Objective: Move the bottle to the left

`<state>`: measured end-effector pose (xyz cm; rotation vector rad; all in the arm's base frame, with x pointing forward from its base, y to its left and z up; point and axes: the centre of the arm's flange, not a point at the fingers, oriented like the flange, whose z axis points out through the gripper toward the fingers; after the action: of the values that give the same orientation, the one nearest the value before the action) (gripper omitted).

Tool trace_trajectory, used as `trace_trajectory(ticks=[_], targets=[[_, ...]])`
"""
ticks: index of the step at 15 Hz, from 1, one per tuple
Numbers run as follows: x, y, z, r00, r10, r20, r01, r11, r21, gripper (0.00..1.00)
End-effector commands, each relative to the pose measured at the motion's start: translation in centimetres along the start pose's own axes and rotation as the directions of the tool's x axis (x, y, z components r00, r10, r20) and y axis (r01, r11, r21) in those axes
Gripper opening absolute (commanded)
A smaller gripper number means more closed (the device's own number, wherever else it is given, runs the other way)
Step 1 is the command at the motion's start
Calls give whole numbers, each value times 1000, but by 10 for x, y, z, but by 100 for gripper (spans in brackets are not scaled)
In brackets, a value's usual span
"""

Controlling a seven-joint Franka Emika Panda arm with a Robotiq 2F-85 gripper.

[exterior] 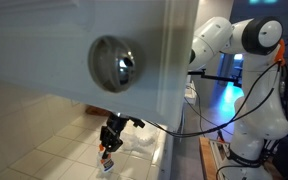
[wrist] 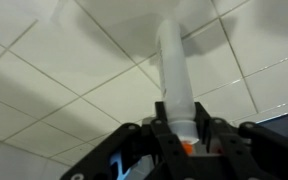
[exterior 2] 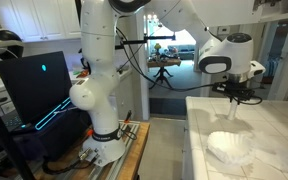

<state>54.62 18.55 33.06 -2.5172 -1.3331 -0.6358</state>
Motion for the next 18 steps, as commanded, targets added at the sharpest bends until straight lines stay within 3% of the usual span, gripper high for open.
trace_trajectory(ticks=[1,6,12,18], targets=[[18,-16,6,984,-175,46,170,982,81,8],[51,-50,15,931,-360,62,347,925,157,8],[82,-74,17,887,-462,3,453,870,195,8],[96,-77,35,910,-396,-126,415,877,242,8]])
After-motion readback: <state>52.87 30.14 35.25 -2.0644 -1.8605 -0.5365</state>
